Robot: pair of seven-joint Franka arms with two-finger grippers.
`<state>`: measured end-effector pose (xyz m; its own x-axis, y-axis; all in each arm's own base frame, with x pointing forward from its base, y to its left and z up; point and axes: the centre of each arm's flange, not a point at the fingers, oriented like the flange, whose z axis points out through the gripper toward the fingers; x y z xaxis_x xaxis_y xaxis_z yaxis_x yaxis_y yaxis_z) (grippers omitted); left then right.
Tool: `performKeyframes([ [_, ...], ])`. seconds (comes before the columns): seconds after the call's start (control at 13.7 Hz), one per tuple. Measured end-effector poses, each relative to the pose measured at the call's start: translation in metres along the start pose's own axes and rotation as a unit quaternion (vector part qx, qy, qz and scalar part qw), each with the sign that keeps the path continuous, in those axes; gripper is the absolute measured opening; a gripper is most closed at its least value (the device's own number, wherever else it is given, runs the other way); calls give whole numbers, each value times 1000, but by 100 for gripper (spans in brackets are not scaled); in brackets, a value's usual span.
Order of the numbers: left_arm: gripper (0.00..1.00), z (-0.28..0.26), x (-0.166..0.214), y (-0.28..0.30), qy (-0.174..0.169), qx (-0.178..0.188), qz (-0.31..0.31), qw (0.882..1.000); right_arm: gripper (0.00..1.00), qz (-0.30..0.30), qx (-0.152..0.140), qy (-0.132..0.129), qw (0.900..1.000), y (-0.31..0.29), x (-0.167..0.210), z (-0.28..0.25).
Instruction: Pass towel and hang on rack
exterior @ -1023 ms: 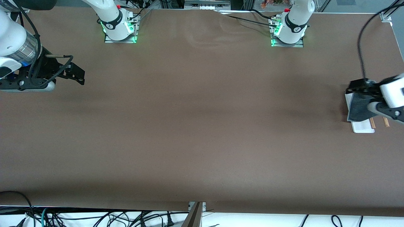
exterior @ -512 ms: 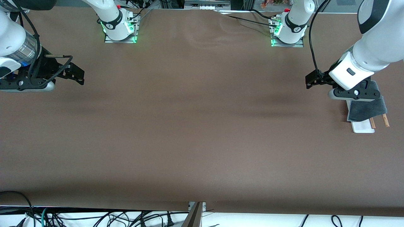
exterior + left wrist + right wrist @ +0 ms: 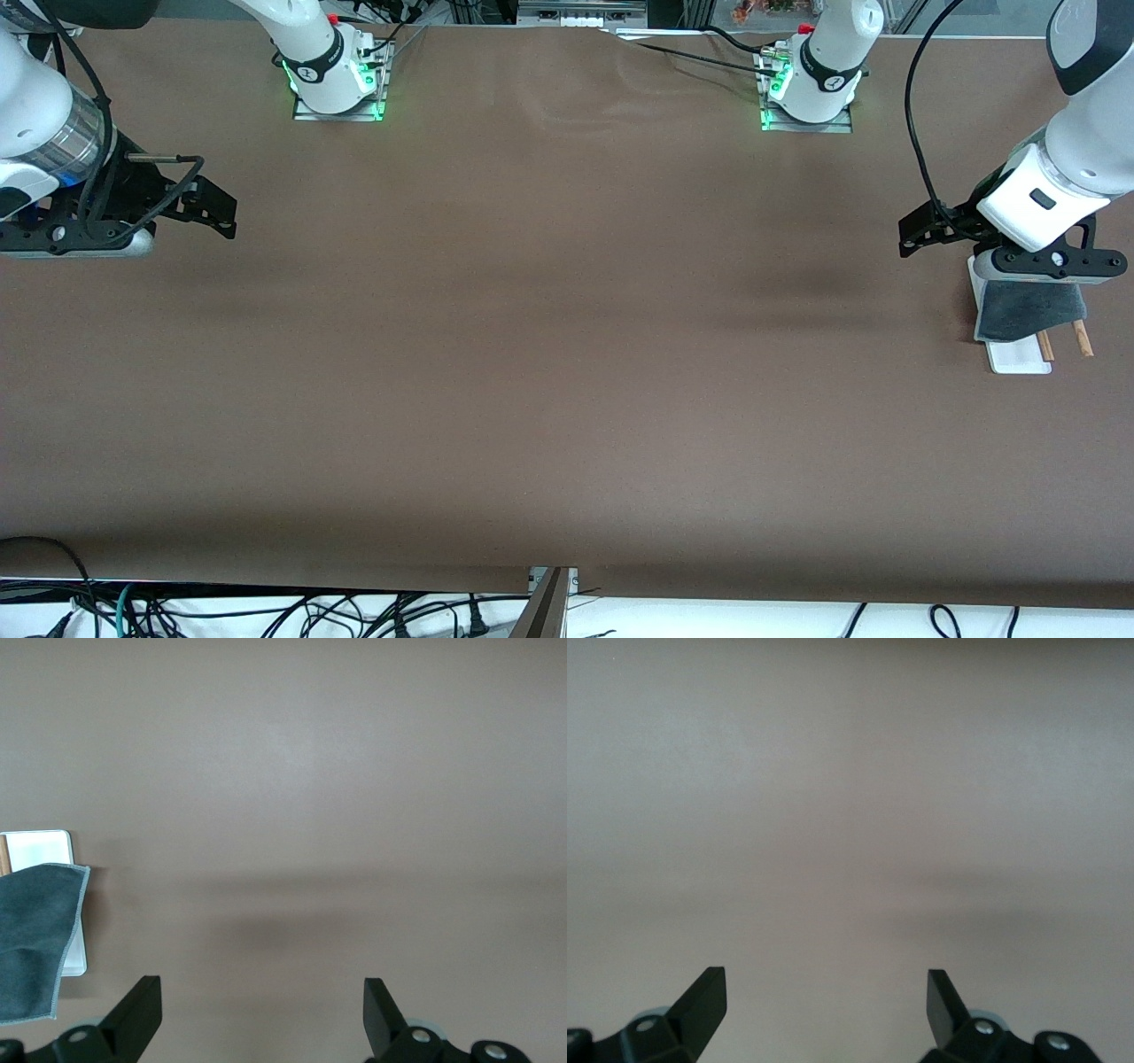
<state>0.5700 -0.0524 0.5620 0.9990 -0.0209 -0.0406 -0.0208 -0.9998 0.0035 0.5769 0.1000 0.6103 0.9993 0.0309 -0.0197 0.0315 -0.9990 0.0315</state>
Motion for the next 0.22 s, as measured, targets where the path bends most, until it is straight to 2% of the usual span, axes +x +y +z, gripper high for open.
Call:
performKeyframes([
  [0.22,100,1,0,0,0,0,0,1000,100,0,0,0,1000,0,0,0],
])
